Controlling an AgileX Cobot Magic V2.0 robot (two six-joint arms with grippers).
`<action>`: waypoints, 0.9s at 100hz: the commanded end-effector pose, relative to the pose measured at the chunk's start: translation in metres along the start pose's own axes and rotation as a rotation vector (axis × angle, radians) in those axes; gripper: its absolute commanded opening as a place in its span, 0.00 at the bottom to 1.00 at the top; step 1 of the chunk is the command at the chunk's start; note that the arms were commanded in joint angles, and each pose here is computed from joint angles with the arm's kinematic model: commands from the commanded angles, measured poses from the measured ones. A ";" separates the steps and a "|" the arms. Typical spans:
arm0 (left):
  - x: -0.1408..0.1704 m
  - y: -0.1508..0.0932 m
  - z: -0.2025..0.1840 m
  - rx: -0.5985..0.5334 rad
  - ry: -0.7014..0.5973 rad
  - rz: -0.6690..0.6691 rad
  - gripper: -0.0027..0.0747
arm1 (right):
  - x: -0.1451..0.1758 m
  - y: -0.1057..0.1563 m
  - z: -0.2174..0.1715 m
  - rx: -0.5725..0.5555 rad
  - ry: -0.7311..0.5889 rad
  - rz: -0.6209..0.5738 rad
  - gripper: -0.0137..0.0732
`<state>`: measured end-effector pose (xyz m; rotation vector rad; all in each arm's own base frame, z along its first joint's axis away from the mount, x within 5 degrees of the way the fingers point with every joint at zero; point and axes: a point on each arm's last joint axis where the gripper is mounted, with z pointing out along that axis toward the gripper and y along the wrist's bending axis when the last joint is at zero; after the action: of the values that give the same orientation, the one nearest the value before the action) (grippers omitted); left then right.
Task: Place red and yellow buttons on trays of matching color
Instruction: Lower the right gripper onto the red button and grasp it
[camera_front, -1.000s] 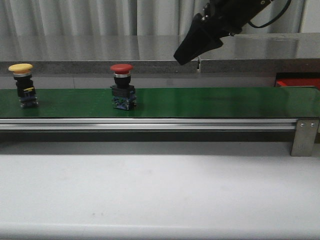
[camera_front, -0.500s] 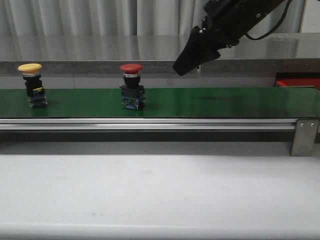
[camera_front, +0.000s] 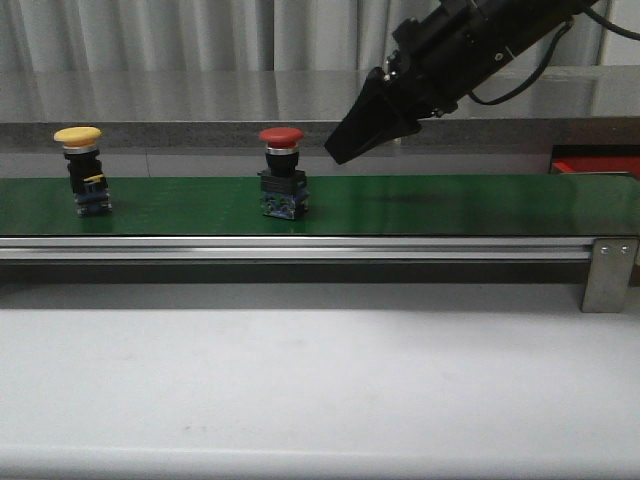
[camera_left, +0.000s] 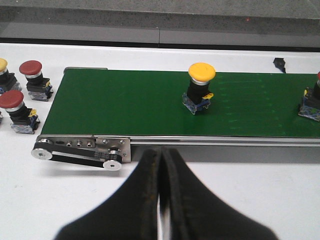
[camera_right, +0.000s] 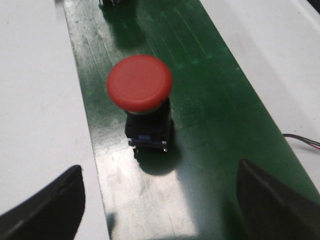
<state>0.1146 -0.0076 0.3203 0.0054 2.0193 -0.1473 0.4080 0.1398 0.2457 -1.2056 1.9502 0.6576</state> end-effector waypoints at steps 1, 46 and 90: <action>-0.014 -0.001 -0.005 0.000 -0.101 -0.014 0.01 | -0.029 0.007 -0.022 0.011 -0.101 -0.048 0.86; -0.014 -0.001 -0.005 0.000 -0.101 -0.014 0.01 | -0.028 0.007 -0.022 0.008 -0.092 -0.075 0.86; -0.014 -0.001 -0.005 0.000 -0.101 -0.014 0.01 | -0.027 0.007 -0.022 0.009 -0.086 -0.079 0.86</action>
<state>0.1147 -0.0075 0.3204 0.0050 2.0176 -0.1468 0.4067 0.1404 0.2458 -1.2459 1.9230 0.6569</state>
